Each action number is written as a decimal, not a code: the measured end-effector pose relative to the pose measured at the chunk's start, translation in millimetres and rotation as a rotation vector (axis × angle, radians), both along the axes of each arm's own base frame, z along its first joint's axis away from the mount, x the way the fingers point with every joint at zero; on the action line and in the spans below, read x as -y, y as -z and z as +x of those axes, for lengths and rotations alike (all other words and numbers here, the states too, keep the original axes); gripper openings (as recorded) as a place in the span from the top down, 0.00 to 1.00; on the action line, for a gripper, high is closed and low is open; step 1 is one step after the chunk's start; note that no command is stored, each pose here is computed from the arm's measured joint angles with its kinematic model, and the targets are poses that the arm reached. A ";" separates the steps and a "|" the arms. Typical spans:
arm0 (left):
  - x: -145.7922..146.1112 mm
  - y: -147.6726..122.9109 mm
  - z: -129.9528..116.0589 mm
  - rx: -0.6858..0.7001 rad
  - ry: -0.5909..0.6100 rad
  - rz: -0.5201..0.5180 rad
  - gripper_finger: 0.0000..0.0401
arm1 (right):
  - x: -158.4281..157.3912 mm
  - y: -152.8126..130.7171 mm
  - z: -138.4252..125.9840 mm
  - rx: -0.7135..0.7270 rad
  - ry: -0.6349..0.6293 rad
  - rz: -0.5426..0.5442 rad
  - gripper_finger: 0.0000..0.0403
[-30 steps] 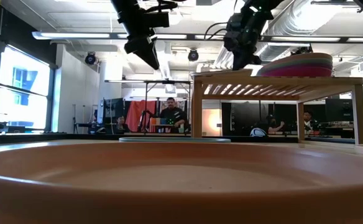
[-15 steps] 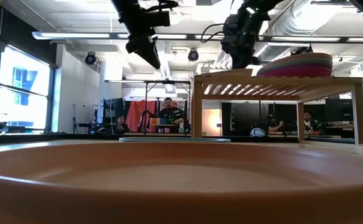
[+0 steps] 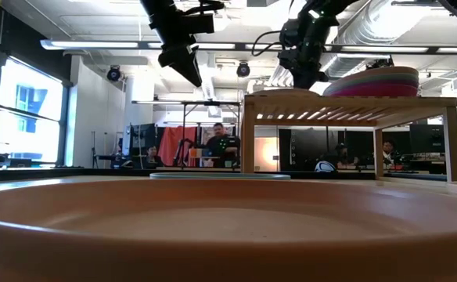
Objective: Place and stack plates onto a shelf
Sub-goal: Put the gray plate on the shelf, then stack the blue plate on the gray plate on the shelf
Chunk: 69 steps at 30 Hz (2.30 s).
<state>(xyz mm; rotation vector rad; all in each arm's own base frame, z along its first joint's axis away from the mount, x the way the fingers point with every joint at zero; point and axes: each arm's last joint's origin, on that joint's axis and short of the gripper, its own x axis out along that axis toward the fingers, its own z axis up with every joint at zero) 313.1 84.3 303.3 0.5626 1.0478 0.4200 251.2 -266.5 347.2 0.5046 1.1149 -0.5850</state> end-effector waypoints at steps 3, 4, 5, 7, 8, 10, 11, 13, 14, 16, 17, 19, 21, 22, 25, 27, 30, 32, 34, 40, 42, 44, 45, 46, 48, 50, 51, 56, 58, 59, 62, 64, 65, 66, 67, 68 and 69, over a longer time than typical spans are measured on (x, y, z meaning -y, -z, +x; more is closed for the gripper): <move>0.0 0.0 0.0 0.000 0.000 0.000 0.81 | 0.3 -0.1 0.2 0.003 0.000 -0.003 0.85; 0.0 0.0 0.0 0.000 0.000 0.000 0.81 | 0.2 -0.1 0.2 0.003 0.000 -0.003 0.83; 0.0 0.0 0.0 0.000 0.000 0.000 0.81 | 0.4 -0.2 0.4 0.004 0.000 -0.004 0.81; 0.0 0.1 -0.1 0.005 -0.008 -0.006 0.81 | 0.6 -0.8 0.9 0.016 -0.003 -0.006 0.79; 0.2 0.2 -0.2 0.013 -0.018 -0.013 0.81 | 0.1 -1.5 0.9 0.025 -0.007 -0.001 0.79; 1.5 0.8 -0.6 0.024 -0.040 -0.033 0.81 | -1.8 -4.6 -0.1 0.044 -0.014 0.009 0.78; 2.5 1.5 -1.2 0.025 -0.050 -0.047 0.81 | -2.9 -7.4 -0.5 0.058 -0.018 0.019 0.78; 5.7 3.3 -2.5 0.033 -0.075 -0.092 0.81 | -5.0 -14.9 -1.2 0.087 -0.014 0.036 0.78; 7.7 4.6 -3.5 0.038 -0.095 -0.126 0.81 | -6.7 -19.1 -2.1 0.100 -0.012 0.051 0.78; 12.1 7.4 -6.0 0.059 -0.157 -0.217 0.81 | -9.6 -28.0 -3.6 0.129 -0.008 0.073 0.78; 14.1 9.1 -7.8 0.070 -0.199 -0.277 0.81 | -11.7 -33.0 -4.2 0.145 -0.002 0.086 0.78; 18.7 12.2 -11.1 0.098 -0.295 -0.415 0.81 | -16.1 -43.4 -7.3 0.164 0.011 0.113 0.78; 21.6 14.5 -13.5 0.134 -0.410 -0.564 0.81 | -21.8 -55.2 -9.2 0.181 0.015 0.116 0.78; 23.0 15.3 -14.5 0.147 -0.461 -0.629 0.81 | -24.9 -60.3 -10.2 0.182 0.013 0.114 0.78; 26.0 16.0 -14.5 0.188 -0.567 -0.760 0.81 | -34.9 -76.6 -10.8 0.203 -0.010 0.091 0.78; 27.3 16.1 -14.2 0.205 -0.608 -0.808 0.81 | -42.4 -86.2 -10.3 0.219 -0.029 0.075 0.78; 27.8 21.8 -10.6 0.195 -0.653 -0.861 0.81 | -53.2 -98.3 -8.0 0.246 -0.062 0.051 0.78; 27.8 29.5 -7.5 0.162 -0.681 -0.878 0.81 | -60.5 -103.1 -5.8 0.255 -0.084 0.045 0.78; 28.4 39.4 -1.3 0.129 -0.689 -0.877 0.81 | -68.2 -104.3 -3.4 0.260 -0.105 0.044 0.78; 27.9 75.1 14.7 0.008 -0.728 -0.852 0.81 | -83.4 -102.5 5.8 0.238 -0.160 0.061 0.78; 27.5 85.0 19.2 -0.017 -0.739 -0.849 0.81 | -86.5 -102.7 8.3 0.240 -0.173 0.059 0.78; 27.6 94.9 22.6 -0.048 -0.750 -0.844 0.81 | -88.6 -102.6 9.9 0.238 -0.187 0.058 0.78; 27.3 99.4 24.2 -0.060 -0.756 -0.841 0.81 | -88.9 -102.5 10.0 0.238 -0.191 0.058 0.78; 27.1 103.8 25.6 -0.072 -0.761 -0.839 0.81 | -88.9 -102.5 10.0 0.238 -0.192 0.059 0.78; 26.4 111.8 28.9 -0.084 -0.768 -0.836 0.81 | -88.6 -102.4 9.6 0.236 -0.190 0.058 0.78; 26.0 117.4 30.9 -0.094 -0.772 -0.834 0.81 | -88.2 -102.4 9.3 0.235 -0.188 0.057 0.78; 25.8 119.3 32.2 -0.092 -0.771 -0.834 0.81 | -88.2 -102.4 9.3 0.234 -0.188 0.058 0.78; 25.4 121.5 35.0 -0.078 -0.765 -0.837 0.81 | -88.6 -102.2 9.5 0.233 -0.197 0.055 0.78; 25.4 121.7 34.9 -0.079 -0.765 -0.837 0.81 | -88.4 -102.1 9.5 0.232 -0.201 0.054 0.78; 25.4 121.7 34.8 -0.082 -0.763 -0.837 0.81 | -88.4 -102.1 9.5 0.232 -0.201 0.054 0.78; 26.3 121.7 35.3 -0.091 -0.744 -0.859 0.81 | -88.4 -102.1 9.5 0.232 -0.202 0.053 0.78; 28.5 121.7 37.3 -0.078 -0.728 -0.861 0.81 | -88.4 -102.1 9.5 0.232 -0.202 0.053 0.78; 29.6 122.7 38.7 -0.063 -0.717 -0.864 0.81 | -88.4 -102.1 9.5 0.232 -0.202 0.053 0.78; 30.4 124.4 39.4 -0.053 -0.710 -0.866 0.81 | -88.4 -102.1 9.5 0.231 -0.202 0.053 0.78; 31.2 125.9 39.2 -0.052 -0.707 -0.869 0.81 | -88.4 -102.0 9.5 0.231 -0.202 0.053 0.78; 32.2 127.2 38.8 -0.055 -0.705 -0.873 0.81 | -88.4 -102.0 9.5 0.231 -0.202 0.054 0.78; 32.6 128.4 38.5 -0.056 -0.703 -0.877 0.81 | -88.4 -102.0 9.6 0.231 -0.202 0.053 0.78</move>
